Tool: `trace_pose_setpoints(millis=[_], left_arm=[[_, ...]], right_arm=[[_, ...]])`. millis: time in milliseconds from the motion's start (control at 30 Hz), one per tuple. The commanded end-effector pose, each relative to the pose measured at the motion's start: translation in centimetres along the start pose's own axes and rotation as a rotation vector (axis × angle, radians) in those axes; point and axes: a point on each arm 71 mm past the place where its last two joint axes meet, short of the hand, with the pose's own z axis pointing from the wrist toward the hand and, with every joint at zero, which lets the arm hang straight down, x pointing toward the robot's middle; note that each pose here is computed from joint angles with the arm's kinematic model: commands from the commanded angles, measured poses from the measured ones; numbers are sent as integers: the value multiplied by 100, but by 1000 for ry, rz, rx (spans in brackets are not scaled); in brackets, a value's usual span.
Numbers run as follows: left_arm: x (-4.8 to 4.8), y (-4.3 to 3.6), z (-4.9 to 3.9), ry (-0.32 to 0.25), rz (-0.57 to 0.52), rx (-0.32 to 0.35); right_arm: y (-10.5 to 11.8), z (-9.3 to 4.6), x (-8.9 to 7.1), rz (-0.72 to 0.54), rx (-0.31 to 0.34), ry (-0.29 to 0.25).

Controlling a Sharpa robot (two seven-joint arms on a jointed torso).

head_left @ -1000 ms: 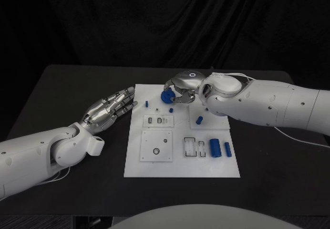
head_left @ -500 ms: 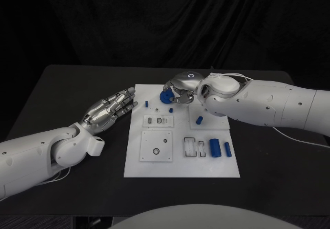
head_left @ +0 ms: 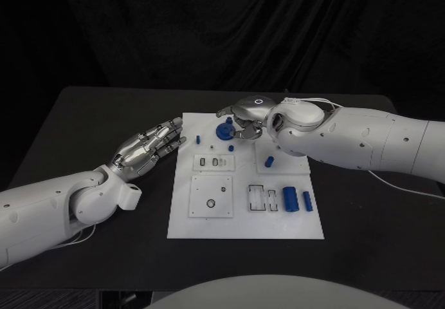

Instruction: Assemble the parts on the task board

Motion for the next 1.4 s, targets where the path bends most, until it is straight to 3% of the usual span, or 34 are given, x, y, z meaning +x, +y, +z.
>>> trace_pose_setpoints(millis=[33, 233, 367, 500, 700, 900, 1033, 1233, 1400], left_arm=[[12, -41, -2, 10, -11, 62], [3, -49, -26, 5, -10, 64], [-8, -58, -48, -1, -7, 65], [-11, -64, -62, -5, -4, 66], [-11, -70, -74, -10, -2, 67], [14, -68, -67, -4, -7, 68], [52, -62, -53, 8, -16, 70], [45, -62, -57, 6, -15, 72], [33, -60, -59, 4, -14, 70]], right_arm=[[-30, -19, -31, -4, 17, -40], [-136, -104, -137, -1, 29, -106], [-279, -258, -312, 24, 61, -138], [-472, -531, -521, 47, 105, -134], [-703, -978, -604, 66, 156, -115], [-951, -1384, -488, 111, 215, -127], [-1122, -1562, -353, 126, 275, -120], [-1267, -1684, -156, 137, 331, -87], [-1312, -1705, -13, 145, 353, -54]])
